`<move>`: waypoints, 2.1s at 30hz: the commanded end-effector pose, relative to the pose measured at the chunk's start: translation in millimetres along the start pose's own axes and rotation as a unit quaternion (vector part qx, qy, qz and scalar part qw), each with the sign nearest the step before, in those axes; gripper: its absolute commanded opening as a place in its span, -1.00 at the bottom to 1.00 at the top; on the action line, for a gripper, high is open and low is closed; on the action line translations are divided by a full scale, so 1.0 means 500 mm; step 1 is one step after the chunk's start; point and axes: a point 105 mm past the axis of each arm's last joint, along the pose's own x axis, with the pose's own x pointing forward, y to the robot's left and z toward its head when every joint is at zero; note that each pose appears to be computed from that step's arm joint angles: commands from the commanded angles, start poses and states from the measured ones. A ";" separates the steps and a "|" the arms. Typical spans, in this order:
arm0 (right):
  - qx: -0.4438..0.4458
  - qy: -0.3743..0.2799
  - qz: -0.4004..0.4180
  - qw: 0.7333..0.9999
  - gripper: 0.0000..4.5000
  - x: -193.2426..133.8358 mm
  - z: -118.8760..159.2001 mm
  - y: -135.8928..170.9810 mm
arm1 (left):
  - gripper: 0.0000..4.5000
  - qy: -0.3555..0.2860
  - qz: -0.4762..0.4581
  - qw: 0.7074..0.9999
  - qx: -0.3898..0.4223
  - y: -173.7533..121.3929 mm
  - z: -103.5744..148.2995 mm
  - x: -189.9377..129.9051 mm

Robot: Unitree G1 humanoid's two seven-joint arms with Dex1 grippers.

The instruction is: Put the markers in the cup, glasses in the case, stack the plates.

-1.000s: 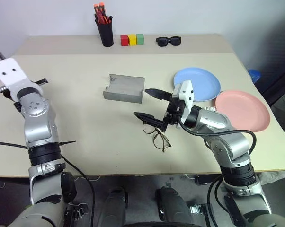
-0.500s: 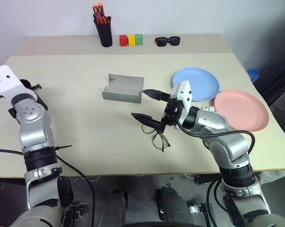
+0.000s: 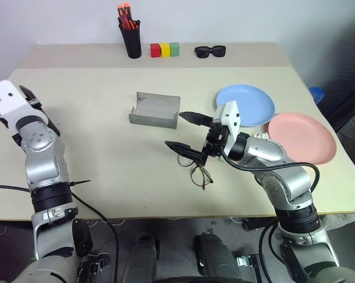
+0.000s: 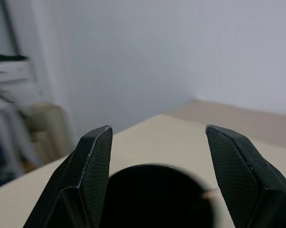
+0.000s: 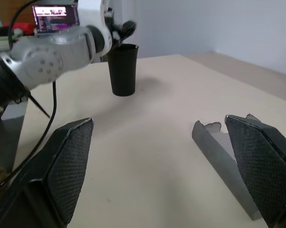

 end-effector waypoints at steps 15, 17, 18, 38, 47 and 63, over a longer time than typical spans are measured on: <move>-0.055 0.182 0.016 0.982 1.00 -0.184 -0.030 -0.037 | 0.99 0.200 -0.595 0.760 0.170 -0.300 -0.106 -0.132; -0.052 0.190 0.016 0.980 1.00 -0.196 -0.034 -0.031 | 0.99 0.201 -0.608 0.746 0.180 -0.314 -0.114 -0.130; -0.053 0.192 0.012 0.980 1.00 -0.201 -0.035 -0.030 | 0.99 0.207 -0.615 0.738 0.186 -0.318 -0.121 -0.131; -0.051 0.186 -0.034 0.981 1.00 -0.217 -0.045 -0.038 | -0.99 0.254 -0.659 0.684 0.185 -0.319 -0.183 -0.155; -0.050 0.174 -0.033 0.983 1.00 -0.208 -0.045 -0.046 | -0.99 0.205 -0.756 0.598 0.170 -0.273 -0.130 -0.231; 0.049 0.178 -0.015 0.983 1.00 -0.156 -0.069 -0.028 | -0.99 0.182 -0.801 0.490 0.294 -0.189 -0.126 -0.292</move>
